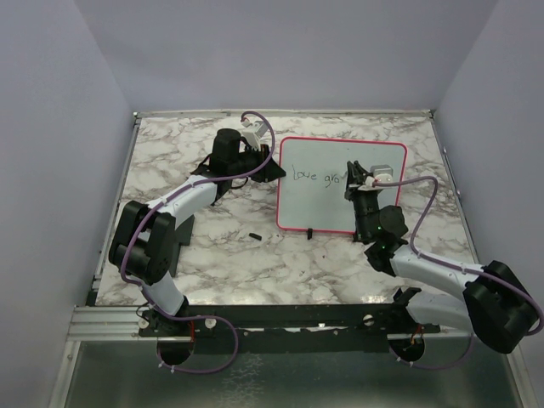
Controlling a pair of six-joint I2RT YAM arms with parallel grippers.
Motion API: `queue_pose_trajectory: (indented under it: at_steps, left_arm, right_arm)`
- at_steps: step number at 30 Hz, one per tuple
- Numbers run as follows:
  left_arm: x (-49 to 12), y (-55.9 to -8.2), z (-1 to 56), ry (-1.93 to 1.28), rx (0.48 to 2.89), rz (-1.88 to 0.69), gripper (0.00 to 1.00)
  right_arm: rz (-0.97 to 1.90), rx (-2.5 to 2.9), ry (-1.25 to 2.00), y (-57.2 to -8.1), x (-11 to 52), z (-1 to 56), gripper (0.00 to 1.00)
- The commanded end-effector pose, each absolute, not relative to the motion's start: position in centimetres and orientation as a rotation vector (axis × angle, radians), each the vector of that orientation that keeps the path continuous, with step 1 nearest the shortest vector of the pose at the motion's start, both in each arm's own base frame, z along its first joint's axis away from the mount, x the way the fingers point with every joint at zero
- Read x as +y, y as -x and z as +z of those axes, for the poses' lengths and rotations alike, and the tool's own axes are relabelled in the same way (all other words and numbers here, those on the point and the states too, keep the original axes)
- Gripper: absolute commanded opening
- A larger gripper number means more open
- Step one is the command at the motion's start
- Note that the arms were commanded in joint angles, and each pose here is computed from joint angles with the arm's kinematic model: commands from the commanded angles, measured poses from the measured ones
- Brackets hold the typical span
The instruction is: Write a sentence on the whiteboard
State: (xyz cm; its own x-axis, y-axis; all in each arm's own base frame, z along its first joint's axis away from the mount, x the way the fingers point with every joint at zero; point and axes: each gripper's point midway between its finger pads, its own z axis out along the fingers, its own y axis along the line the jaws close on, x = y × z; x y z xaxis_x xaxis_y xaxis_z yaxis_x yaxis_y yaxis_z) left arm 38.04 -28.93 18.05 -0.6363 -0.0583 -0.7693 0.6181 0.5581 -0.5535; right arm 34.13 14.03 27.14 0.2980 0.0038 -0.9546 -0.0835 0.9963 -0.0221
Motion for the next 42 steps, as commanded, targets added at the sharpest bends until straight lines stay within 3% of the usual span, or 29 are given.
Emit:
queue_pose_trajectory:
  at_steps: [1,29,42]
  left_arm:
    - [-28.7,-37.9,19.7,-0.449,1.981,-1.099,0.04]
    - [-28.7,-37.9,19.9,-0.449,1.977,-1.099,0.04]
    - [-28.7,-37.9,19.9,-0.450,1.978,-1.101,0.04]
  right_arm:
    - [0.042,1.313,0.056,-33.7,13.2,25.6,0.01]
    - [0.005,1.230,0.038,-34.4,13.2,28.9,0.01]
    - [-0.008,1.271,0.021,-34.1,12.6,27.2,0.01]
